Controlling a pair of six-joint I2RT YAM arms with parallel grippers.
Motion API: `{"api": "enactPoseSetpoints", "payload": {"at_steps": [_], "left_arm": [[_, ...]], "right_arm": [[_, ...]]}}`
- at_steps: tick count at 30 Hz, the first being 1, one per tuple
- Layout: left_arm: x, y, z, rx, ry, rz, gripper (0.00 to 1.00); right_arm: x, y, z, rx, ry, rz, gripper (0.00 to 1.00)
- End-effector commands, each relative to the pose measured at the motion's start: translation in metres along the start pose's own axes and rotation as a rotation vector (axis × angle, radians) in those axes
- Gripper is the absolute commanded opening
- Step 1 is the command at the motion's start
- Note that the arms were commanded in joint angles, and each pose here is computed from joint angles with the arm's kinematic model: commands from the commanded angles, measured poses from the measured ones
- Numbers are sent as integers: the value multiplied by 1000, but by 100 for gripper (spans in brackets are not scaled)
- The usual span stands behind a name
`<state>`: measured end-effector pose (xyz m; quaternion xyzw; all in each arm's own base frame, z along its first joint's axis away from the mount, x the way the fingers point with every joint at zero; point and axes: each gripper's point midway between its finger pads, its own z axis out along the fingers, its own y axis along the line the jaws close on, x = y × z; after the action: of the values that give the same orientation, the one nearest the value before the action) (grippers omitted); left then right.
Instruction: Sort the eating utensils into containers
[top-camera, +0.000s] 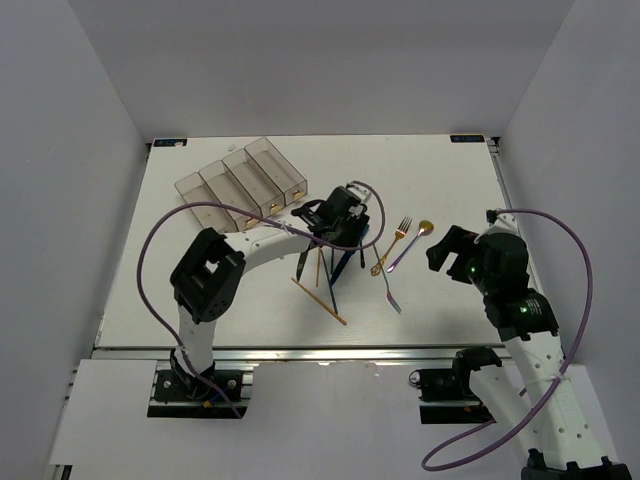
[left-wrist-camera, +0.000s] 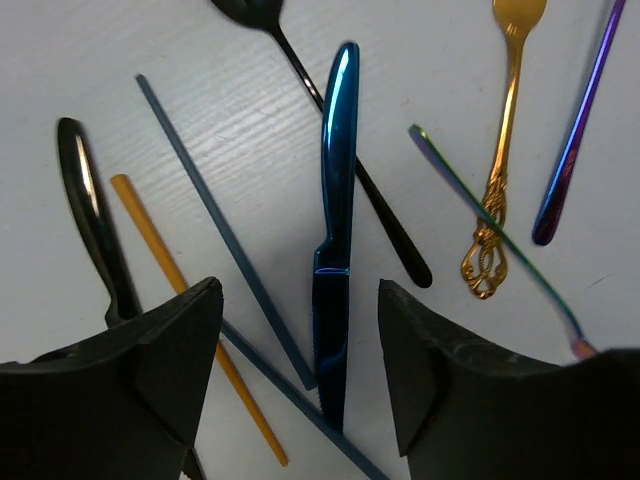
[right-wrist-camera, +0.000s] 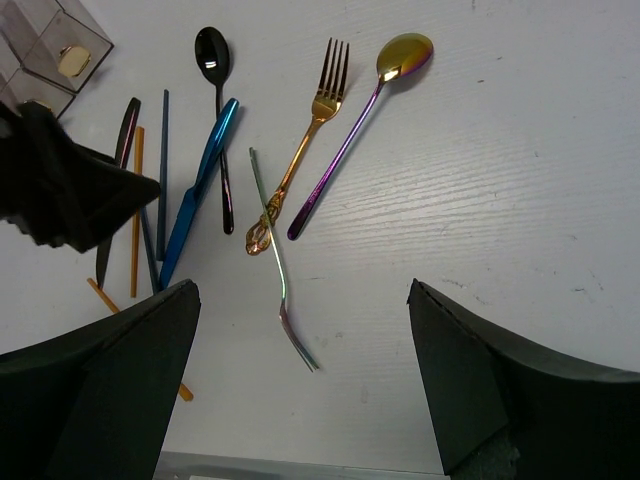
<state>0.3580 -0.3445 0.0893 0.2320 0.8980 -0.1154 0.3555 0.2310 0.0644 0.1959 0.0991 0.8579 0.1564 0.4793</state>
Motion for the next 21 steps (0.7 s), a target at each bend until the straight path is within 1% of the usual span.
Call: {"api": "enactPoseSetpoints", "payload": {"at_steps": [1,2,3,4,5,11,12,17,21], "left_arm": [[-15,-4,10,43,-33,102,70],[-11,-9,14,71,-16,111,64],[-16,-13,16,87,-22,117,62],[-8,-14,24,91,6,123,61],[-8,-16,26,103,8,130,59],[-7,-28,30,162,-1,135,60],[-6,-34,30,195,4,137,60],[-3,-33,39,190,22,157,61],[9,-29,50,169,67,189,61]], "right_arm": [[-8,8,0,-45,-39,-23,89],[-9,8,-2,-49,-47,-24,89],[-9,8,-2,-48,-48,-24,89],[-9,8,-2,-49,-49,-24,89],[-9,8,-2,-50,-50,-26,89],[-7,9,1,-54,-44,-27,89],[-6,8,1,-52,-43,-26,89],[-6,9,1,-57,-42,-27,89],[-4,8,2,-57,-39,-26,89]]}}
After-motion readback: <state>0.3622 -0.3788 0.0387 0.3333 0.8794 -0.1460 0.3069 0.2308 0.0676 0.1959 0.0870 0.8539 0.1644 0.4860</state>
